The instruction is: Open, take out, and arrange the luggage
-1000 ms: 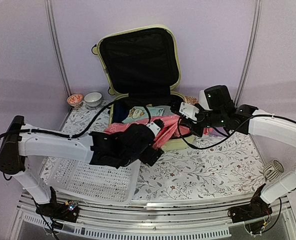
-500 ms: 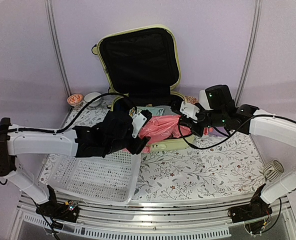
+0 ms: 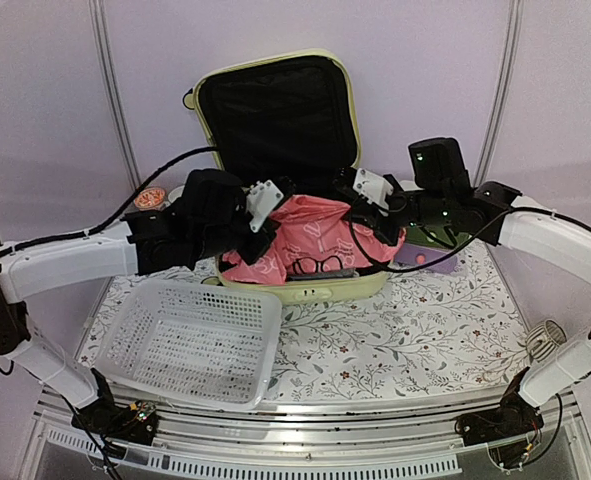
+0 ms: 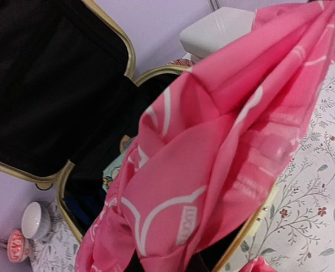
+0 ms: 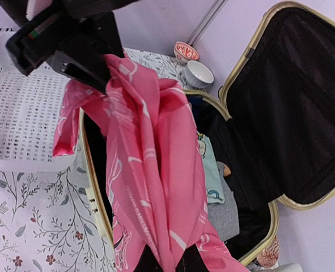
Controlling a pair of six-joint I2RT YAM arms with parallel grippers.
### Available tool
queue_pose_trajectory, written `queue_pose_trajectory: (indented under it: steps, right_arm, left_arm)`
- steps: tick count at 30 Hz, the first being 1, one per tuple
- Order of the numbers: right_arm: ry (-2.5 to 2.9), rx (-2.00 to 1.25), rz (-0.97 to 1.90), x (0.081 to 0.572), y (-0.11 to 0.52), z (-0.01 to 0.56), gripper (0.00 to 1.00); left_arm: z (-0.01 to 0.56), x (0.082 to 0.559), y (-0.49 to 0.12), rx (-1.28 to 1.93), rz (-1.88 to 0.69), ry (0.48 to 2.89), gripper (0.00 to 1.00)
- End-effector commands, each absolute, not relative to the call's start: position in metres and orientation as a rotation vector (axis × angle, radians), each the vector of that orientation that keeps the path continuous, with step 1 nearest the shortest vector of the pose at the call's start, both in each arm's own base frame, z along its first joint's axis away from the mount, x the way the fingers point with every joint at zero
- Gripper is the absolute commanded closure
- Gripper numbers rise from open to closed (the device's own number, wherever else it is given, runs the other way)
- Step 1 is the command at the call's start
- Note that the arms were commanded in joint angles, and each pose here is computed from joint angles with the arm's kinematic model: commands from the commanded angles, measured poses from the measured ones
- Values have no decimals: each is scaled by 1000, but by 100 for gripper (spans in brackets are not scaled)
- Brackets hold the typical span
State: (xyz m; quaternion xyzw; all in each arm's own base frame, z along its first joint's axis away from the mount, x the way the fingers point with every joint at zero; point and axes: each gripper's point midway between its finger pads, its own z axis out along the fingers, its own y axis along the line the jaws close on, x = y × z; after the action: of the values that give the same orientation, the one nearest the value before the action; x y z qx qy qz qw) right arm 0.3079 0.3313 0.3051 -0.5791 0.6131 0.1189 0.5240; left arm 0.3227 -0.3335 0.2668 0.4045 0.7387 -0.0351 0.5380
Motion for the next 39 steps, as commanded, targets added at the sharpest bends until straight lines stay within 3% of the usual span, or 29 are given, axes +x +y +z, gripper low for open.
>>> queue_pose_trajectory:
  steps: [1,7,20,34,39]
  right_arm:
    - [1356,-1385,339,289,358,351,98]
    - [1296,-1417,458,261,402,379,98]
    - [1236,-1521,637,209,493,344,99]
    - [1288,-1607,616,194,523,294,99]
    - [1286,-1704,565,180,529,264,99]
  left_arm:
    - [297,352,-267,960,177,1692,100]
    - [331,339,-223,1053,237,1511,100]
    - [320,306,-110,1028,604,1671,100]
    - [271,261,-89,1151,559,1780,100]
    - [234,238,-102,1346,417,1841,100]
